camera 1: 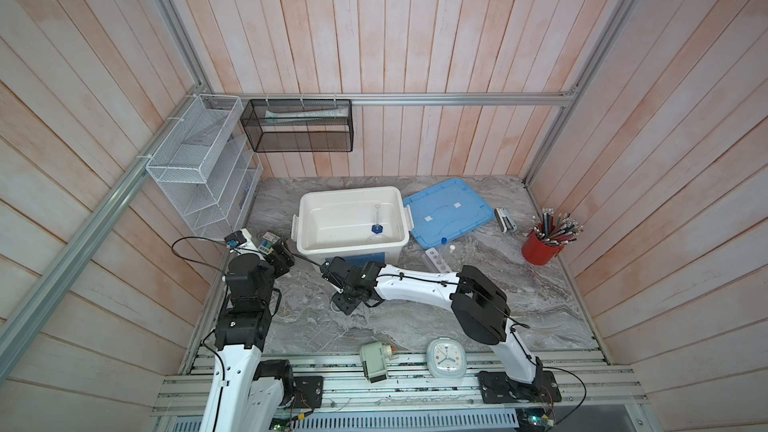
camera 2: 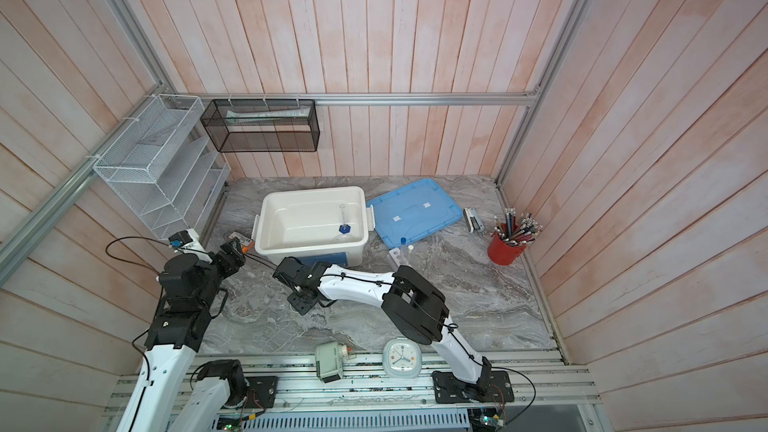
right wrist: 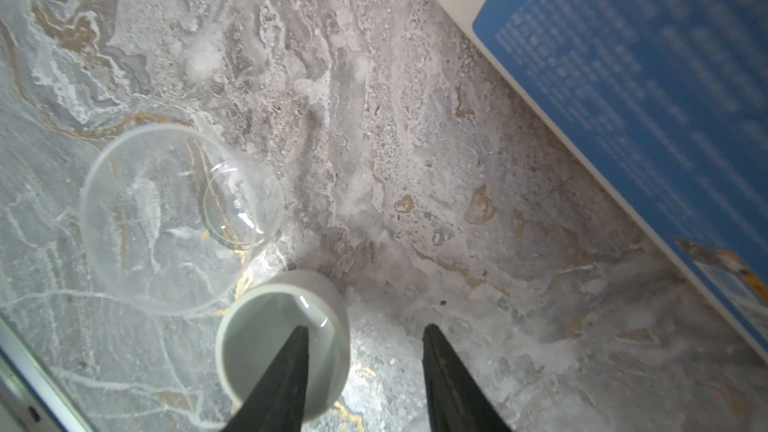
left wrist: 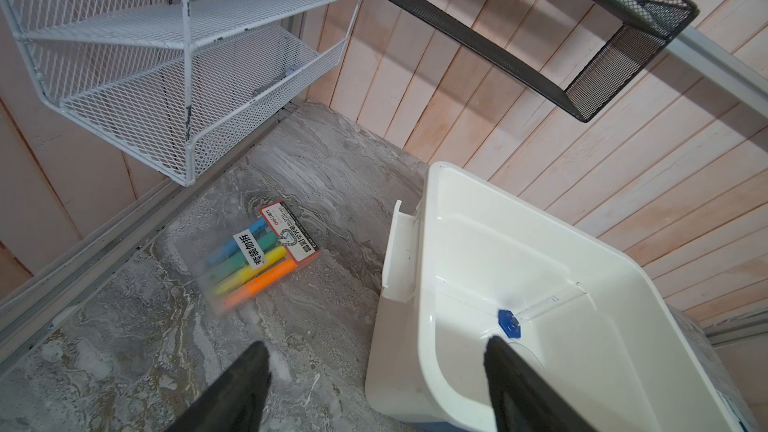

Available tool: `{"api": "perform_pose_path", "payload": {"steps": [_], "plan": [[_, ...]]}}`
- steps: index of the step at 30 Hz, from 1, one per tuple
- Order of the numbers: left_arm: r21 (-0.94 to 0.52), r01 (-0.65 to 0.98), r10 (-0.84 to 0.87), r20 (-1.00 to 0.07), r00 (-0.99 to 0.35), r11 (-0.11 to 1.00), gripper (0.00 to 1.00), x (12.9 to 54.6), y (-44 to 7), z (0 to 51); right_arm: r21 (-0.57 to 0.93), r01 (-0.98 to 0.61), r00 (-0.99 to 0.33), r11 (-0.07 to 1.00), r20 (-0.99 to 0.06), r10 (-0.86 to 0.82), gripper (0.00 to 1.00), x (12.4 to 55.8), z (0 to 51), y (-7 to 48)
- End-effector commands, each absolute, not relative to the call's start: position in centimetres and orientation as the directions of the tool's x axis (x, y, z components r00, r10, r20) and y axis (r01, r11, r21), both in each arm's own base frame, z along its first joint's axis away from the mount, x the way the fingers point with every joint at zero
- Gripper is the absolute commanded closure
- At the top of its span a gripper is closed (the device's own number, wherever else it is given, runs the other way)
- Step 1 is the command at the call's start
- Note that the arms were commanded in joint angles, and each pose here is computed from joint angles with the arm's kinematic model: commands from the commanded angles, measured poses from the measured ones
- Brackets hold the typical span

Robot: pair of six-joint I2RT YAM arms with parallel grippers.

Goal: Organize the chemistry lab equipment
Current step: 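Grasp the small white cup rim with the right gripper, then lift the white cup with the right gripper and carry it over the bin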

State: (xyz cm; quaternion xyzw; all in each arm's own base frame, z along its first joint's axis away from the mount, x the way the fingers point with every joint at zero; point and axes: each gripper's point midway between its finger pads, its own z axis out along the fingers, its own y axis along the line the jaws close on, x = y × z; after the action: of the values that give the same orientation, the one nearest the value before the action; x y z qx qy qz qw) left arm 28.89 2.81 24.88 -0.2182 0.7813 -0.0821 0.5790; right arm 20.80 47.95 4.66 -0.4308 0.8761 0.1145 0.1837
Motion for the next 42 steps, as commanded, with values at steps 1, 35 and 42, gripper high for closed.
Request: {"api": "perform_pose_path", "payload": {"steps": [1,35,42], "plan": [[-0.378,-0.234,-0.429,-0.873,-0.231,0.896,0.17,29.0,2.8,25.3,0.052,-0.808,-0.554,0.587,-0.406,-0.727,0.60,20.4,4.3,48.5],[-0.370,-0.189,-0.408,-0.881,-0.241,0.910,0.19,29.0,2.1,25.3,0.124,-0.844,-0.519,0.522,-0.431,-0.738,0.98,19.8,11.8,45.1],[-0.357,-0.176,-0.392,-0.884,-0.254,0.917,0.19,29.2,1.9,25.4,0.135,-0.863,-0.491,0.487,-0.456,-0.742,1.00,20.5,17.5,42.9]]}}
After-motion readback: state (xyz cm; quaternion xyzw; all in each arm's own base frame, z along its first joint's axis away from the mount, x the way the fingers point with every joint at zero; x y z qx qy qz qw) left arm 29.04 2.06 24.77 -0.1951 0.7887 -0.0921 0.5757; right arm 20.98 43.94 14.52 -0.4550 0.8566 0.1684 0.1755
